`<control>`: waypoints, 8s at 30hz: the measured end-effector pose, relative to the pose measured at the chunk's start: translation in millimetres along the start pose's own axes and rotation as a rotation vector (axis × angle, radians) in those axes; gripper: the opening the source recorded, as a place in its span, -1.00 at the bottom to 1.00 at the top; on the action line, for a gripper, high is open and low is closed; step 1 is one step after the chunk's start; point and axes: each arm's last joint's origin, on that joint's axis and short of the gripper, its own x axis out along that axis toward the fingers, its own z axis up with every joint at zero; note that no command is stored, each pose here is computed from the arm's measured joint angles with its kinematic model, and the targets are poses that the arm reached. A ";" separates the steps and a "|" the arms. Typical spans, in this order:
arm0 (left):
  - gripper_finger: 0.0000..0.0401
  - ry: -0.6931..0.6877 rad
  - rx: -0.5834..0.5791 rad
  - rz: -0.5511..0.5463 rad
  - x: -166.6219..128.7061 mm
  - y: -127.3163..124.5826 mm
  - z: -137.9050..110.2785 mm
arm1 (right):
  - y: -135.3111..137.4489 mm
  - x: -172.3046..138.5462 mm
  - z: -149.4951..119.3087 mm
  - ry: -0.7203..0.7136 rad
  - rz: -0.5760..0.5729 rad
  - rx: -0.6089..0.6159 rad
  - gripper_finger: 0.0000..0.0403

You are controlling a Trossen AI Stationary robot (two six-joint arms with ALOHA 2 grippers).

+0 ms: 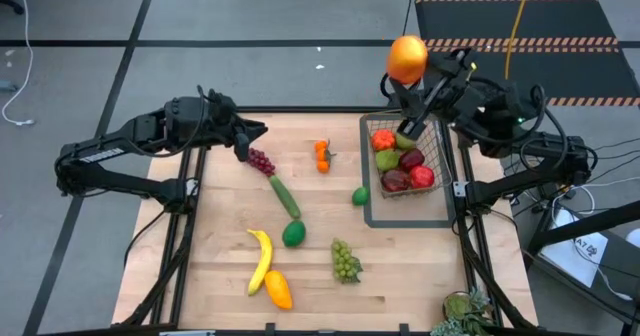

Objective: Build produce basket
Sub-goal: Put the orange mango into the wire basket, then put the yellow mango into the wire basket

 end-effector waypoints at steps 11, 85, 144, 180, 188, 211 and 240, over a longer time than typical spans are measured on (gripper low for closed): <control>-0.54 -0.050 -0.009 0.002 0.1 -0.2 4.7 | -2.3 -0.1 -0.7 0.028 -0.076 0.350 0.26; -0.54 -0.046 0.126 0.074 3.6 2.1 3.1 | 18.0 -120.2 -80.2 1.724 -0.336 1.060 0.26; -0.54 0.422 0.017 -0.045 7.7 3.8 -33.0 | 77.6 -93.3 -122.7 1.872 0.172 0.798 0.78; -0.54 0.856 -0.492 0.110 75.2 -95.6 -136.1 | -18.2 -73.0 -65.5 0.903 0.551 1.000 0.77; -0.19 1.106 -0.815 0.239 80.7 -137.6 -191.5 | -21.6 -75.8 -62.2 0.870 0.523 0.924 0.77; 0.70 1.199 -1.089 0.553 107.0 -172.0 -293.6 | -22.1 -76.9 -59.6 0.817 0.589 0.840 0.77; 0.20 1.113 -0.834 0.522 136.6 -152.8 -316.8 | -22.0 -77.0 -59.9 0.814 0.595 0.823 0.77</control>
